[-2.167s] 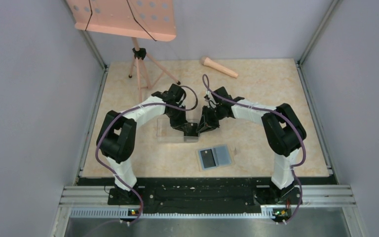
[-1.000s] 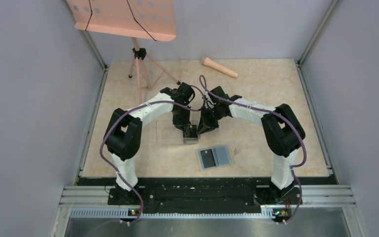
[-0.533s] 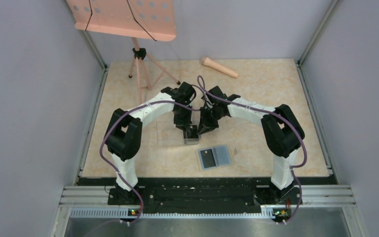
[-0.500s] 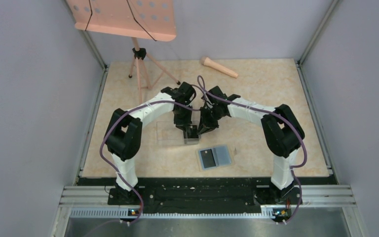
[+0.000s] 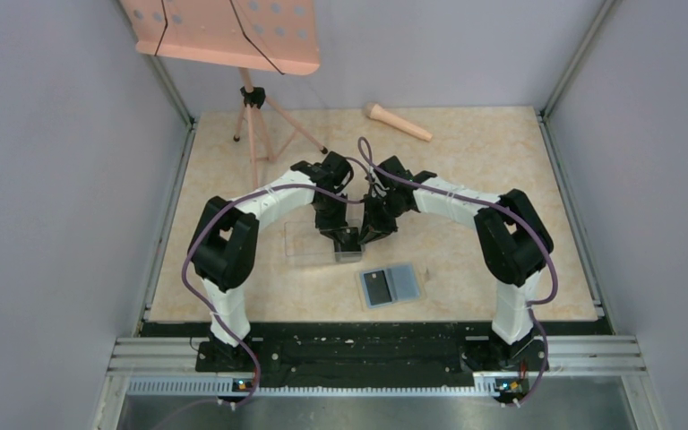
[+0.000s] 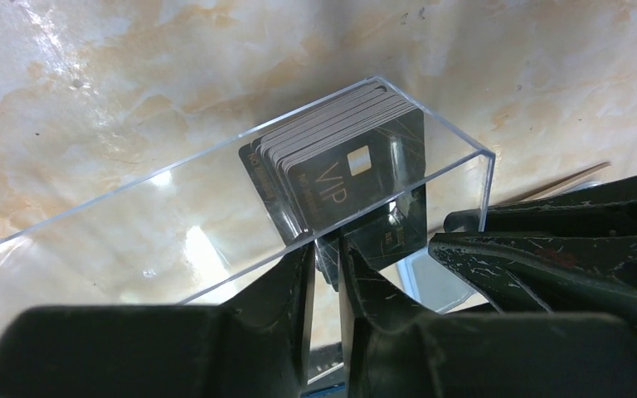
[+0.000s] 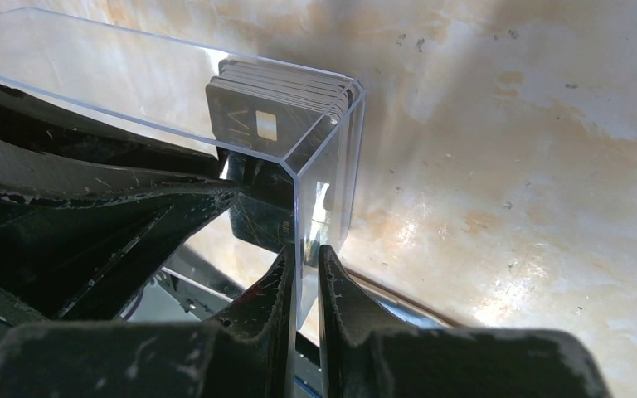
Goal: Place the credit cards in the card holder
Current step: Pick up the credit card from the storage box.
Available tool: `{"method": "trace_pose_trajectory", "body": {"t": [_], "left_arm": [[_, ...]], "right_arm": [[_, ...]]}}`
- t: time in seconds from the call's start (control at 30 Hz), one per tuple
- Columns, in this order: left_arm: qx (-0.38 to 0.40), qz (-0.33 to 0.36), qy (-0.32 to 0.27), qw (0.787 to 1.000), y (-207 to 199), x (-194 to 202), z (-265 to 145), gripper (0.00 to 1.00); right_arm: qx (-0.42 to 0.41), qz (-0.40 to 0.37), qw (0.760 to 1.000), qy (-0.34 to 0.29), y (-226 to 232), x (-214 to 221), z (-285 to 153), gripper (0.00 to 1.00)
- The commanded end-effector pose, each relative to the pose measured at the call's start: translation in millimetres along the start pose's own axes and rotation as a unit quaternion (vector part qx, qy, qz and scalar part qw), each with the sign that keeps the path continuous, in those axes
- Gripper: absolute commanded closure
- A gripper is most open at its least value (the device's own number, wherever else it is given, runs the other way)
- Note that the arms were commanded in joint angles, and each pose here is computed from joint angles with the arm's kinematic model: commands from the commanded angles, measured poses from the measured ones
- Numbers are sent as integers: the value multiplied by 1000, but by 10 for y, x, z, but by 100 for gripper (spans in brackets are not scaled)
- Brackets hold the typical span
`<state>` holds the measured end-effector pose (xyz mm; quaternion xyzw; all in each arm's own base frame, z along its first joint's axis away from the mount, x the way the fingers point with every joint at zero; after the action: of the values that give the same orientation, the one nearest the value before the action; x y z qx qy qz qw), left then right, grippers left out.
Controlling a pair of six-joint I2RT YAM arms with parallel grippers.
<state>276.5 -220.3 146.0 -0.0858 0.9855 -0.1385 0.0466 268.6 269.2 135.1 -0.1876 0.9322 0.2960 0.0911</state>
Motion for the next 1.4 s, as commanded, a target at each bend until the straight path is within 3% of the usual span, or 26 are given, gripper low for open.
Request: {"method": "trace_pose_trajectory", "body": {"t": [0.0,0.2,0.53,0.6,0.73,0.87,1.1,1.37], "left_arm": [[24,2,-3,1000,-53,5,-41,83],[70,1,-12,997,-167,-4,-176,98],[65,7,-28,997,-154,-1,-327,99],[59,2,-27,998,-119,13,-312,94],[51,-21,-17,998,-17,50,-260,71],[56,-36,-6,998,50,89,-178,68],[44,-39,10,998,105,119,-34,75],[50,-29,9,998,64,102,-44,99]], "right_arm": [[-41,-40,997,-53,302,-165,-280,100],[-40,-40,997,-55,306,-168,-290,100],[-38,-40,997,-51,294,-147,-289,100],[-37,-39,997,-52,299,-146,-292,100],[-35,-38,997,-54,297,-152,-295,100],[-35,-37,997,-51,288,-142,-281,100],[-37,-37,997,-48,282,-132,-273,100],[-40,-37,997,-49,295,-135,-283,100]]}}
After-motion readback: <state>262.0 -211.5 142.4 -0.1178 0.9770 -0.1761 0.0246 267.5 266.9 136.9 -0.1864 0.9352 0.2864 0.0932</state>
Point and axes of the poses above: each gripper's point midway between its finger pads, its own z axis out along the fingers, its own y axis along the line the jaws close on, x = y × z, the point moved 9 cm from there along -z, back along the fingers, and after that the axes turned 14 degrees about -z, right-handed, at the moved point
